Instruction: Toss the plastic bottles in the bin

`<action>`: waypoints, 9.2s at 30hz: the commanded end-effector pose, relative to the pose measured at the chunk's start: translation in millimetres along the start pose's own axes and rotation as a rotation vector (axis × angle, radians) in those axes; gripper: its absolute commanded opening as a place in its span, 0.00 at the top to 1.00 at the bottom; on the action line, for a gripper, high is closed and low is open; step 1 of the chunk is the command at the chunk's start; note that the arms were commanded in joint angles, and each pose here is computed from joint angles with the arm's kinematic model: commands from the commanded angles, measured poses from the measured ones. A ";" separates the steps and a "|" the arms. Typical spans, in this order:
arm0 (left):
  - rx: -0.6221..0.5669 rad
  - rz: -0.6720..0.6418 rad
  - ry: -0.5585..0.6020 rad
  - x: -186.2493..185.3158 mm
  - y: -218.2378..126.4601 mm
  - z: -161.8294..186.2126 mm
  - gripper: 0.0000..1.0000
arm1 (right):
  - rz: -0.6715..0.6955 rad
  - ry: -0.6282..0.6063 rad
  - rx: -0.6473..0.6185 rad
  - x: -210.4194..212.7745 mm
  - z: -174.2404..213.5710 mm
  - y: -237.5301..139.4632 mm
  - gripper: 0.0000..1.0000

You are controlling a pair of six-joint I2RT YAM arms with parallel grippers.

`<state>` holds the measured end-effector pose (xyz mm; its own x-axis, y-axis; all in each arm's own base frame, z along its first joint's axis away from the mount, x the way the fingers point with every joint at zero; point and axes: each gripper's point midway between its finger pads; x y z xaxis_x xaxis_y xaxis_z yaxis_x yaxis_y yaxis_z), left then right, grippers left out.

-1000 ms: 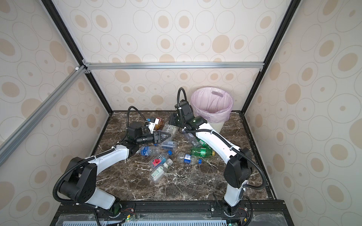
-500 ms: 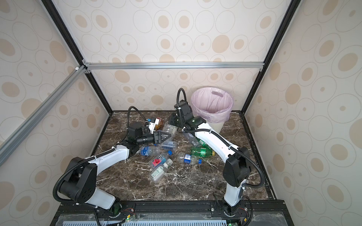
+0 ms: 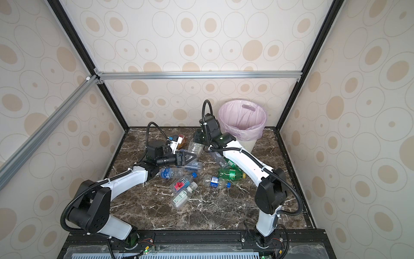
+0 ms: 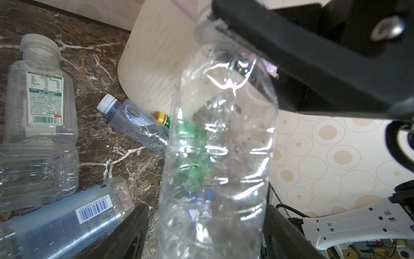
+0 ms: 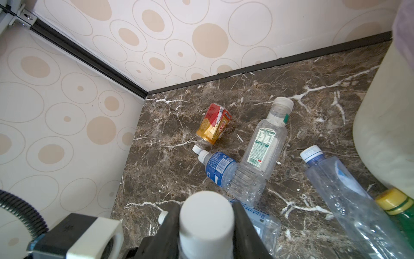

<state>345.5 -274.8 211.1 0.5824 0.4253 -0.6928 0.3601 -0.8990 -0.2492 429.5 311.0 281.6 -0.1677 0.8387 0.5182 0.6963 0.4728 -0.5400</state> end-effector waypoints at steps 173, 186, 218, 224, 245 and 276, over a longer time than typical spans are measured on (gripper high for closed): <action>-0.345 -0.982 -0.644 196.4 -129.9 15.7 0.44 | -0.076 -0.447 0.156 14.1 162.8 -0.2 0.00; -0.386 -0.594 -0.245 109.3 -101.3 -75.1 0.47 | -0.109 -0.502 0.091 27.7 137.3 -26.6 0.00; -0.289 -0.086 -0.056 9.7 -46.1 -82.8 0.43 | -0.215 -0.363 0.112 23.3 110.3 -9.0 0.12; -0.282 -0.091 -0.073 13.2 -44.1 -80.7 0.41 | -0.226 -0.355 0.111 26.4 109.3 -9.9 0.28; -0.334 -0.145 -0.077 22.5 -63.9 -91.1 0.10 | -0.153 -0.370 0.081 16.8 96.1 -29.0 0.48; -0.229 -0.189 0.484 -156.8 40.0 -106.5 0.01 | 0.175 -0.459 -0.425 -21.6 -104.9 -222.4 0.53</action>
<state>341.6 -356.7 387.9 0.7483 0.5556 -0.3625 0.5682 -0.8188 -0.0820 363.1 183.2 426.4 -0.2925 0.9486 0.1210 0.9002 0.3158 -0.2999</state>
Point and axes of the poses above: each gripper's point midway between its finger pads, its own y axis out along the fingers, its own x axis along the line the jaws close on, z = x × y, and after that the axes turned 1 degree about y, right-handed
